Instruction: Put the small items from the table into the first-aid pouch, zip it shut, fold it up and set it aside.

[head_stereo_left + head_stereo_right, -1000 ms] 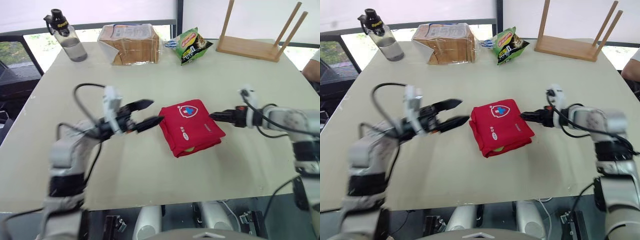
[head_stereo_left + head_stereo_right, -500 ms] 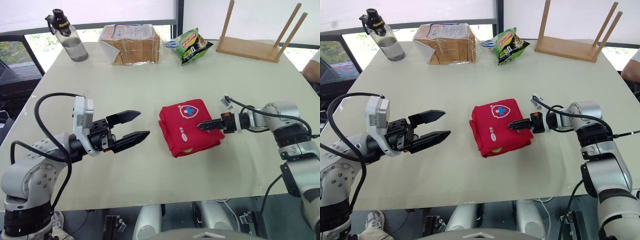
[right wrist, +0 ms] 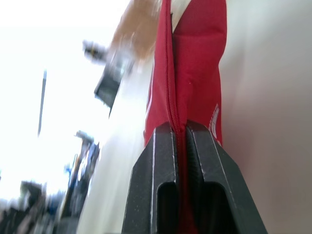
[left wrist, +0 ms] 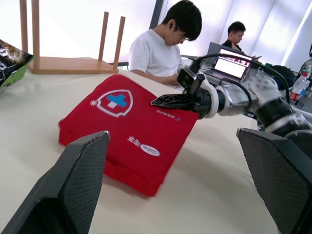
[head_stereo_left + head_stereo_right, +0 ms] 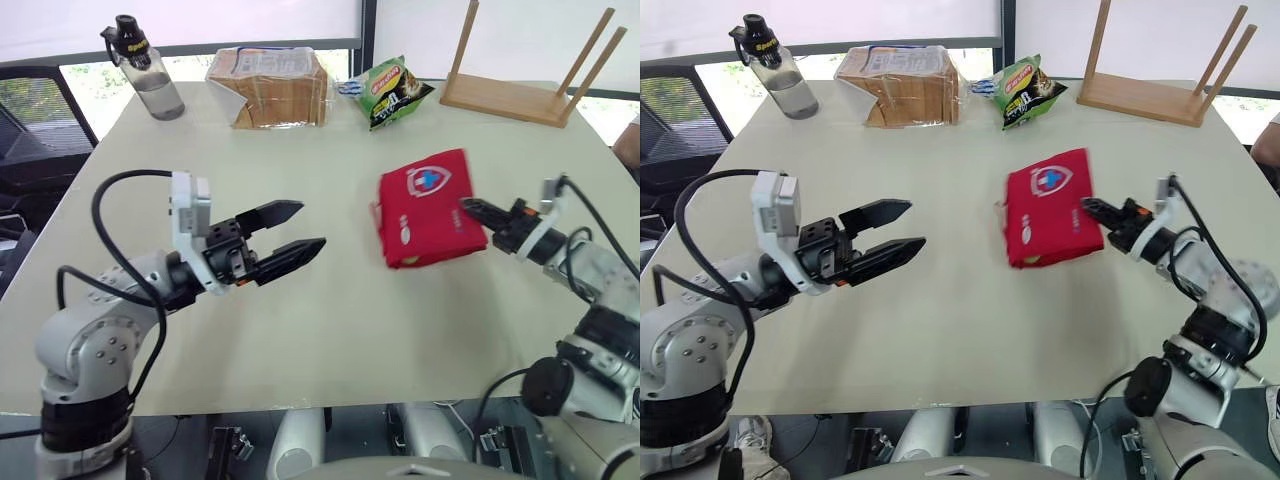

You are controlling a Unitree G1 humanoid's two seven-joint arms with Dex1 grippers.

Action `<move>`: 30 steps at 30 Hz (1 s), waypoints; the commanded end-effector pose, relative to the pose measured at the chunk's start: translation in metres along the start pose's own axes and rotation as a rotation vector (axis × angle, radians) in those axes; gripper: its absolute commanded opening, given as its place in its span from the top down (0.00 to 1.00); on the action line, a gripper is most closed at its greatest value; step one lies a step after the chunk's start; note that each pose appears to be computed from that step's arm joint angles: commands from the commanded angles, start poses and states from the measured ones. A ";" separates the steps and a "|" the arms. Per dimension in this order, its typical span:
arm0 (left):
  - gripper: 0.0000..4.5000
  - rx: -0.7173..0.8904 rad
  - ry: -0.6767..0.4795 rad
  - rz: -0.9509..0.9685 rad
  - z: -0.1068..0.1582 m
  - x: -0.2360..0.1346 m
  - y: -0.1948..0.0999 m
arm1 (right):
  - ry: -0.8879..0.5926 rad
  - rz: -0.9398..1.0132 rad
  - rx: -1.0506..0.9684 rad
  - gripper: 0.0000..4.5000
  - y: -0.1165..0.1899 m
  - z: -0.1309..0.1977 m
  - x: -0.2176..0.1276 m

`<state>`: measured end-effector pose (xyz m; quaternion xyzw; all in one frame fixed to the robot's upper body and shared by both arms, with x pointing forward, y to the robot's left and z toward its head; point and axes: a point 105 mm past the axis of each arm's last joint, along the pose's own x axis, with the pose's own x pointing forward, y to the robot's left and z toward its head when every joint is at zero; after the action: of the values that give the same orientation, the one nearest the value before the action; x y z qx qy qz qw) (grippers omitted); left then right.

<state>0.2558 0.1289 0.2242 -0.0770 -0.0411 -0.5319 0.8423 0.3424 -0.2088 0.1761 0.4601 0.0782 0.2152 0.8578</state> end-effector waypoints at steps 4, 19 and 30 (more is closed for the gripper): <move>0.00 0.025 -0.053 -0.052 0.017 0.022 -0.005 | -0.397 -0.137 0.074 0.98 -0.017 0.054 -0.021; 0.00 0.057 -0.007 -0.111 0.019 0.056 -0.010 | -0.612 -0.460 0.184 0.98 -0.082 0.053 -0.016; 0.00 0.002 -0.006 -0.025 0.009 0.049 0.009 | -0.320 -0.415 -0.490 0.15 -0.028 0.036 -0.073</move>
<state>0.2821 0.0832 0.2361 -0.0728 -0.0333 -0.5590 0.8253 0.3086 -0.2979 0.1322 0.3472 0.0074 -0.0970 0.9327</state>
